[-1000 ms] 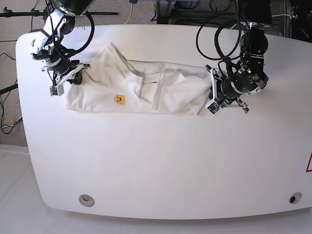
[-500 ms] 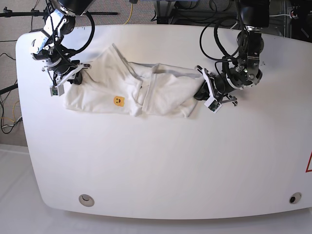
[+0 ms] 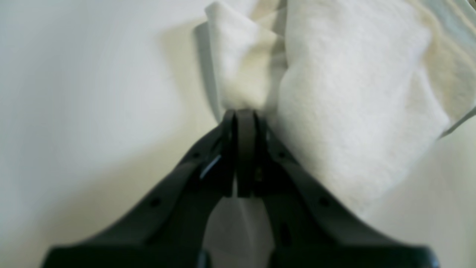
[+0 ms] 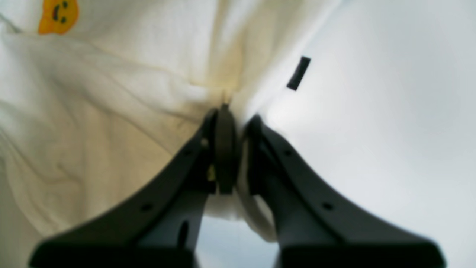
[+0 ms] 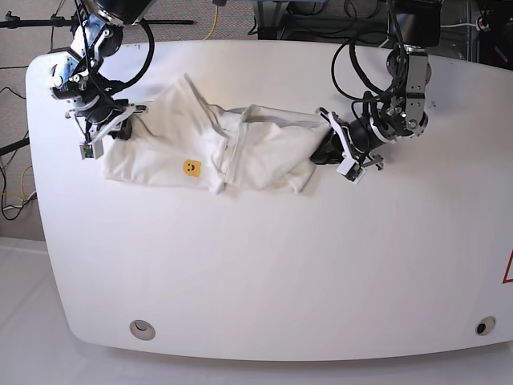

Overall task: Fold the T-shirt properly
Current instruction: 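Lift the shirt end with the right gripper and fold it toward the left gripper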

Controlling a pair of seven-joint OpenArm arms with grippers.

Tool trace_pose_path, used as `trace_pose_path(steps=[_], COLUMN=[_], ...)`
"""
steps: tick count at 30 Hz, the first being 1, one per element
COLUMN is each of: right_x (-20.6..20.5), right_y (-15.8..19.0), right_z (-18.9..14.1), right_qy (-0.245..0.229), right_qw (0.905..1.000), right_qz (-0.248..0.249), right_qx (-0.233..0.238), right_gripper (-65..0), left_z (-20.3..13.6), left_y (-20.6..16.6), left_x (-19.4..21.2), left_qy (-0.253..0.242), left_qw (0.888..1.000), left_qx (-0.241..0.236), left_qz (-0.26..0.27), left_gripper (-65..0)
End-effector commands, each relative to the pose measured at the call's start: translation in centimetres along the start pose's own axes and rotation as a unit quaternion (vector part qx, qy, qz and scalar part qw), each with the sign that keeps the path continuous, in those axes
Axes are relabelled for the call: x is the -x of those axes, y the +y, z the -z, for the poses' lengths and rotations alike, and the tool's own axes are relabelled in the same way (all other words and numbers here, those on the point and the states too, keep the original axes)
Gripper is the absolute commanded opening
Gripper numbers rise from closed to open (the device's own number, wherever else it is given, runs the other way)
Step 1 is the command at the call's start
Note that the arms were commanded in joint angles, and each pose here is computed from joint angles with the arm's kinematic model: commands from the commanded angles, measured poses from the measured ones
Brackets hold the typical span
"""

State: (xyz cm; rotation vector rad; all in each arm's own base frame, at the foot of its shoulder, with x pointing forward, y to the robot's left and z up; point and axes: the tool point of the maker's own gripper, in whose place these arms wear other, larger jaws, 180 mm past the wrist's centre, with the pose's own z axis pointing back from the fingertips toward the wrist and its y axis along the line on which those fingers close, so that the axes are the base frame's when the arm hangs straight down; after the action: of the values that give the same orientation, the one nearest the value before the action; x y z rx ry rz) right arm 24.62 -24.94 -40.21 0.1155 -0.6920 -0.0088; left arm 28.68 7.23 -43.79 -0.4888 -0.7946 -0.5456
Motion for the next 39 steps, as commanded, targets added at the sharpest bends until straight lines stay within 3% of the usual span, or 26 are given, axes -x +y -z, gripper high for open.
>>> trace_pose_path(steps=[1, 11, 24, 33, 39], right_x=[-3.5, -6.4, -7.6, -9.1, -9.4], right_y=[-0.2, 0.4, 4.4, 7.1, 8.5], right_z=[-1.5, -4.0, -4.3, -5.4, -5.7], right_qy=[-0.053, -0.068, -0.1, -0.148, -0.152], right_qw=[0.9982, 0.9951, 0.9921, 0.9773, 0.9704], right_qz=[-0.023, -0.064, -0.026, 0.0, 0.007], right_qx=[0.011, 0.033, -0.071, -0.152, -0.188], right_gripper=[-65.0, -65.0, -65.0, -65.0, -65.0], left_z=[-0.9, -0.9, -0.9, -0.9, -0.9], left_y=[0.4, 0.4, 0.4, 0.3, 0.3], left_x=[6.9, 6.9, 6.8, 6.8, 6.8], left_qy=[0.153, 0.153, 0.152, 0.152, 0.152], left_qw=[0.988, 0.988, 0.988, 0.988, 0.988], left_qx=[-0.016, -0.017, -0.016, -0.016, -0.016], left_qz=[0.032, 0.032, 0.032, 0.032, 0.032], left_gripper=[-65.0, -65.0, -65.0, -65.0, -65.0])
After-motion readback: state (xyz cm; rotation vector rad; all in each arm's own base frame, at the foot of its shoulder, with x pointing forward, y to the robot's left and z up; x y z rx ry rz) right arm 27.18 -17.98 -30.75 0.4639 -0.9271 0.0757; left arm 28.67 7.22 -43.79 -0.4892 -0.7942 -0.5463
